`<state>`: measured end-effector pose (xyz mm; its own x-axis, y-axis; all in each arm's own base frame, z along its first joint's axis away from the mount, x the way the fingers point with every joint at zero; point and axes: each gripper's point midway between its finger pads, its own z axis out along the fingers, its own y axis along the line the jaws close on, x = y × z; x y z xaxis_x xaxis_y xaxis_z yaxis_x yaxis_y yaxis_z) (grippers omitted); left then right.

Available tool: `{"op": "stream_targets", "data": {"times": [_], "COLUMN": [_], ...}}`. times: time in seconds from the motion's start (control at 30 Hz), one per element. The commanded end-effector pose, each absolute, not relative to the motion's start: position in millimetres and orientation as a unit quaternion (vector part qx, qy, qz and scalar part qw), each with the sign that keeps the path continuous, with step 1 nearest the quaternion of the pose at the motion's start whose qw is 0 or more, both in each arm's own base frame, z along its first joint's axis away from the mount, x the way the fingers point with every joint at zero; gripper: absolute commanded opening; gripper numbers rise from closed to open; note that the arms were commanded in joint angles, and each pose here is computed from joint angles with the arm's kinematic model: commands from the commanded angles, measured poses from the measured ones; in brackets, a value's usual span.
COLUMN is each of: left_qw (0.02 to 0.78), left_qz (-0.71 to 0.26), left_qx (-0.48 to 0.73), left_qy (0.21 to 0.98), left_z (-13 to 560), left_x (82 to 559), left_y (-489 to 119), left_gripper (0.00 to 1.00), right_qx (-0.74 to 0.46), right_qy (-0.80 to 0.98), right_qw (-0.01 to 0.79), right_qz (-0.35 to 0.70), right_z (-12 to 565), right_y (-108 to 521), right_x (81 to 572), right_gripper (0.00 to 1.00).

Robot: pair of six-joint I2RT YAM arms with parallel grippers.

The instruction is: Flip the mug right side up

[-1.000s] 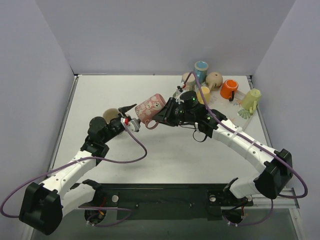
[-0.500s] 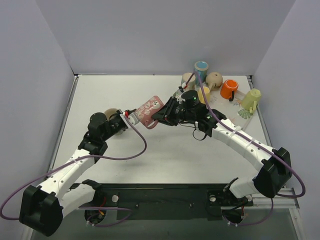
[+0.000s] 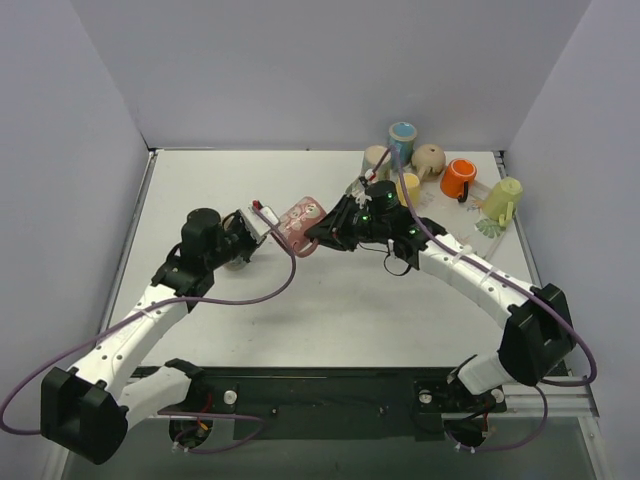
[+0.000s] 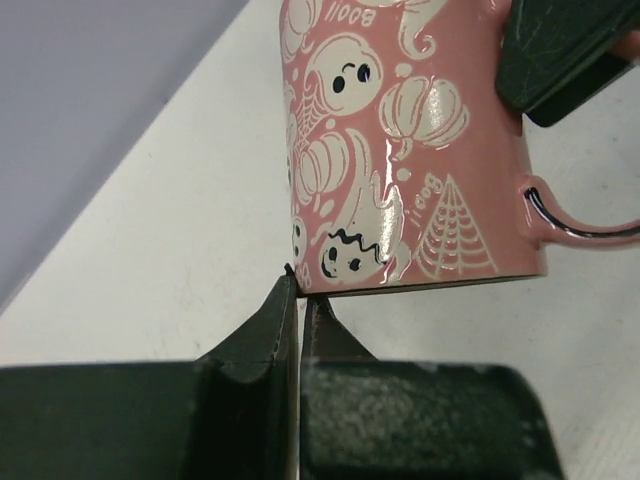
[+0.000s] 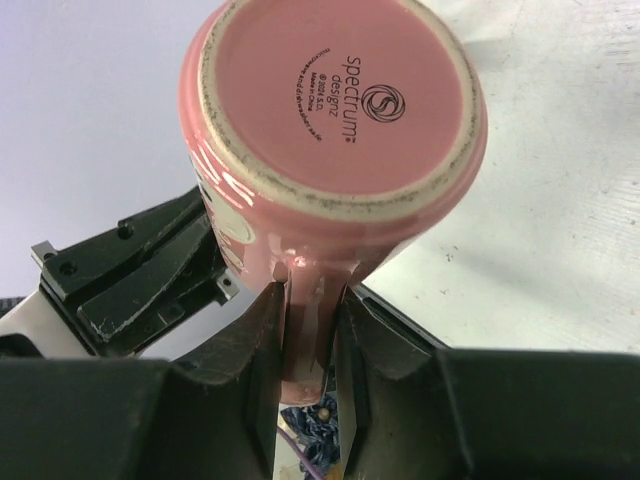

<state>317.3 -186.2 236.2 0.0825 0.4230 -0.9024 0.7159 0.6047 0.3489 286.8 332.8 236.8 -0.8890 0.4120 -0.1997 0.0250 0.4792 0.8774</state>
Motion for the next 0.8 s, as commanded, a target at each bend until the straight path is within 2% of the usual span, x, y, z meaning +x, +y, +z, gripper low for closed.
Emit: {"op": "stream_targets", "data": {"times": [0.0, 0.1, 0.13, 0.2, 0.27, 0.47, 0.67, 0.73, 0.77], "left_qw": [0.603, 0.634, 0.632, 0.655, 0.667, 0.676, 0.697, 0.707, 0.711], "left_qz": [-0.195, -0.188, -0.191, -0.185, -0.174, -0.156, -0.095, -0.085, -0.084], "left_qx": [0.410, 0.420, 0.427, 0.426, 0.420, 0.432, 0.443, 0.436, 0.432], "left_qy": [0.656, 0.621, 0.618, 0.596, 0.591, 0.576, 0.555, 0.550, 0.549], "left_z": [271, 279, 268, 273, 273, 259, 254, 259, 262], "left_x": [299, 298, 294, 296, 304, 312, 320, 322, 323], "left_y": [-208, -210, -212, -213, -212, -216, -212, -210, -209], "left_gripper": [0.00, 0.01, 0.20, 0.31, 0.36, 0.42, 0.47, 0.40, 0.29], "right_qx": [0.128, 0.123, 0.129, 0.126, 0.123, 0.138, 0.126, 0.126, 0.127], "right_qy": [0.841, 0.828, 0.824, 0.814, 0.811, 0.802, 0.789, 0.786, 0.782], "right_qw": [0.236, 0.223, 0.217, 0.218, 0.219, 0.228, 0.208, 0.197, 0.197], "right_qz": [0.470, 0.500, 0.507, 0.524, 0.529, 0.535, 0.564, 0.572, 0.577], "right_z": [206, 209, 211, 217, 222, 228, 240, 240, 242], "right_y": [336, 349, 352, 359, 362, 361, 379, 383, 385], "right_x": [315, 312, 312, 310, 307, 310, 301, 298, 299], "right_gripper": [0.00, 0.00, 0.00, 0.00, 0.00, 0.00, 0.00, 0.00, 0.00]}}
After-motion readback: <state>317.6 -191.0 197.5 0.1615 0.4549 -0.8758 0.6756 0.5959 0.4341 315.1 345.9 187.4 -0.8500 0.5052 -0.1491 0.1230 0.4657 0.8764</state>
